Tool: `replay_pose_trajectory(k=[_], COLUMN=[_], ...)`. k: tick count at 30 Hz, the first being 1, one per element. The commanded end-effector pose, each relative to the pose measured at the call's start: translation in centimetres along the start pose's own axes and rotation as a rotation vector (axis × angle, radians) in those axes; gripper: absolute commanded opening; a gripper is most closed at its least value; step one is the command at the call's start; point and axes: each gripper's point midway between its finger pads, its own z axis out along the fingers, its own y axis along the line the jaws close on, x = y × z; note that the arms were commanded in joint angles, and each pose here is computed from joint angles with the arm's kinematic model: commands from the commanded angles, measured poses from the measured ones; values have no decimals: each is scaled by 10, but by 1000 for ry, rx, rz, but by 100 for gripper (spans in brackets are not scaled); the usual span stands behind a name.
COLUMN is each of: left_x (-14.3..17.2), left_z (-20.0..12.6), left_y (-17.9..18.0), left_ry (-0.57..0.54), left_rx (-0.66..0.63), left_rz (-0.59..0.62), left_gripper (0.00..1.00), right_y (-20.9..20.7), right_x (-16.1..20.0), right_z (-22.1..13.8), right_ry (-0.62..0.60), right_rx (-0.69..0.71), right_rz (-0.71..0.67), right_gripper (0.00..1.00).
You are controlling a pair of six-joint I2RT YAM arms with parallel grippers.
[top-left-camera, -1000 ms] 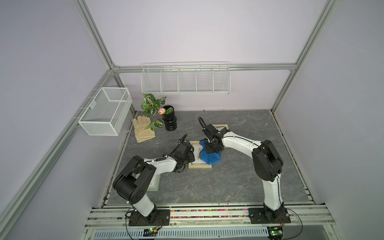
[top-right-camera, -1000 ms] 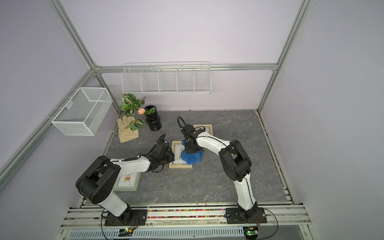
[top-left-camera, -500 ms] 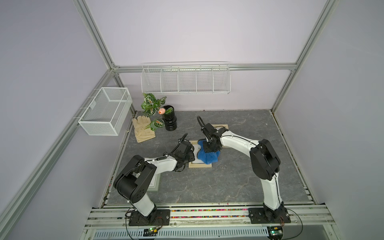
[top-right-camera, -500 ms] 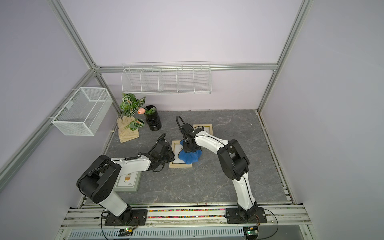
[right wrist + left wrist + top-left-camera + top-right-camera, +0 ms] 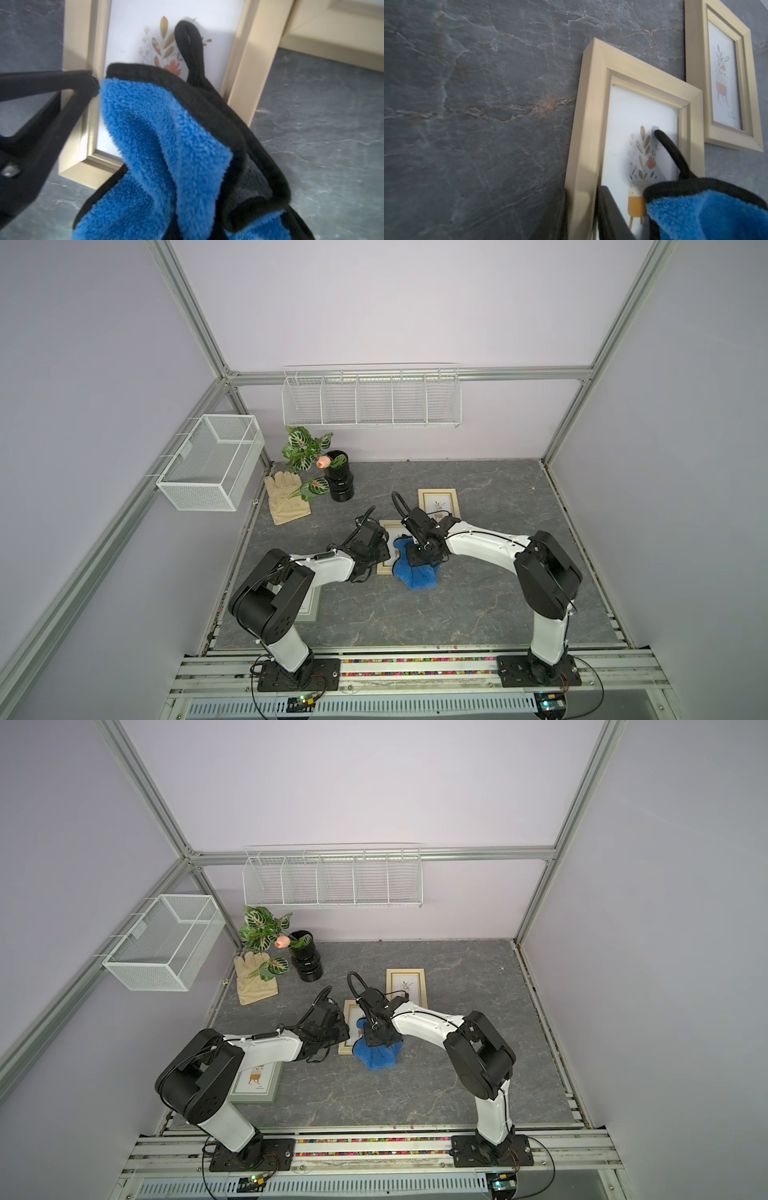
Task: Wipe the picture frame with a cloth
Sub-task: Wipe the dirt from the picture frame.
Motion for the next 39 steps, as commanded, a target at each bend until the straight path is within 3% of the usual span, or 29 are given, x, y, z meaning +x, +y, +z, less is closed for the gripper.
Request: replay_pose_trajectory(k=[1, 5, 10, 13, 22, 31, 39], left_x=[97, 99, 100, 99, 101, 103, 104], left_z=[-6, -8, -9, -9, -12, -10, -9], left_y=[101, 102, 104, 104, 108, 111, 109], left_ry=[303, 291, 287, 284, 276, 280, 283], left_rx=[-328, -318, -325, -325, -339, -350, -339], left_rz=[-22, -52, -55, -60, -71, -71, -84], left_gripper=[28, 28, 28, 28, 29, 30, 30], right_y=[27, 26, -37, -52, 29, -57, 17], right_x=[5, -2, 1, 3, 5, 8, 10], right_z=[20, 25, 11, 5, 26, 6, 21], right_ry=[70, 67, 32, 25, 86, 40, 62], right_rx=[-97, -74, 92, 141, -86, 148, -71], right_rz=[45, 62, 104, 88, 77, 103, 82], right_gripper=[7, 7, 7, 7, 7, 7, 7])
